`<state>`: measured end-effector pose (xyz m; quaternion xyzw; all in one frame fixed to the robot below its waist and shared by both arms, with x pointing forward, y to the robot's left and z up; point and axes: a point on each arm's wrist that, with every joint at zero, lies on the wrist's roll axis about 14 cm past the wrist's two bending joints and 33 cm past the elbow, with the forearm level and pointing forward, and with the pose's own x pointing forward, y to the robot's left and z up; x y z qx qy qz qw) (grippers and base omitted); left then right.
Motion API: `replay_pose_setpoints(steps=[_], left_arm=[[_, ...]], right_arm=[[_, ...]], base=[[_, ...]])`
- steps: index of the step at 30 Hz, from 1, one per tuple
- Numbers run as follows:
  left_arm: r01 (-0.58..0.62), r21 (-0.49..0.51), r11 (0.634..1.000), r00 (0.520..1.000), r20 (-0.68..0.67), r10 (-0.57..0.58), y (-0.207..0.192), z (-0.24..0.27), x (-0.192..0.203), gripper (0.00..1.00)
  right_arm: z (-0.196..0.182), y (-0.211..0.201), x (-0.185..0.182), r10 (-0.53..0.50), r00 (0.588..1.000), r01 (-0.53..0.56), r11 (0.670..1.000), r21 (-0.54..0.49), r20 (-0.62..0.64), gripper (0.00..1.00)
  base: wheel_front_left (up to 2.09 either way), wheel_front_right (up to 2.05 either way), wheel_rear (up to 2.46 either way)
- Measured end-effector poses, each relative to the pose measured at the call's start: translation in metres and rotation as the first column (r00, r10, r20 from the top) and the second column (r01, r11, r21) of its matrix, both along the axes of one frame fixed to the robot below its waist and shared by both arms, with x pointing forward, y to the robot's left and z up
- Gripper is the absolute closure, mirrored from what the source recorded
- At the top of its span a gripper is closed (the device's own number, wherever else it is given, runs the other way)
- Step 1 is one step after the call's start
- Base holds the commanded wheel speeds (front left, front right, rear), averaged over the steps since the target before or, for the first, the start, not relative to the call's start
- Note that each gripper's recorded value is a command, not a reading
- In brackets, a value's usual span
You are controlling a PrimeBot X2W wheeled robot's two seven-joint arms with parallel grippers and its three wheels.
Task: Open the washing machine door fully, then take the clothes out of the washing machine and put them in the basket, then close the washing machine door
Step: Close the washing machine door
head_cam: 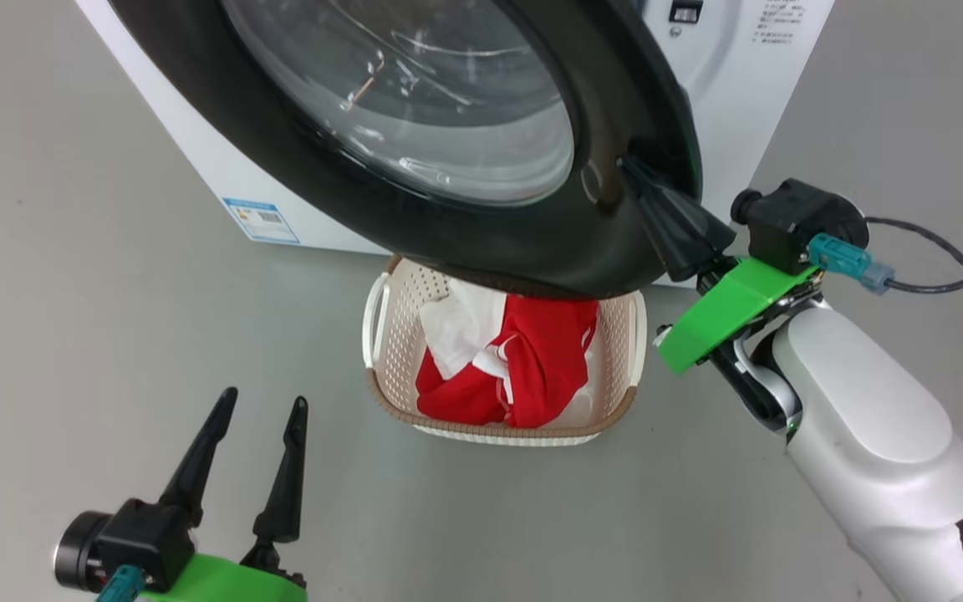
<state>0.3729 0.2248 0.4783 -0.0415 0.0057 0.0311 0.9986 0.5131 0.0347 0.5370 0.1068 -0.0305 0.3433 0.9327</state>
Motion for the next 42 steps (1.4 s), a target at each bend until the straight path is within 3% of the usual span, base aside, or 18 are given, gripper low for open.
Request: replay_pose_setpoints(steps=[24,42], left_arm=[[0.04,0.004,0.999,0.998,-0.055,-0.04,-0.01,-0.023,0.038,0.0],[-0.005,0.003,1.0,0.997,-0.078,0.005,0.0,-0.031,0.039,0.0]], right_arm=[[0.009,-0.009,0.088,-0.069,0.997,0.068,0.995,0.072,0.018,1.0],[0.01,-0.006,0.117,-0.117,0.993,0.115,0.986,0.122,0.011,1.0]], base=[[0.0,0.0,0.0],[0.0,0.0,0.0]])
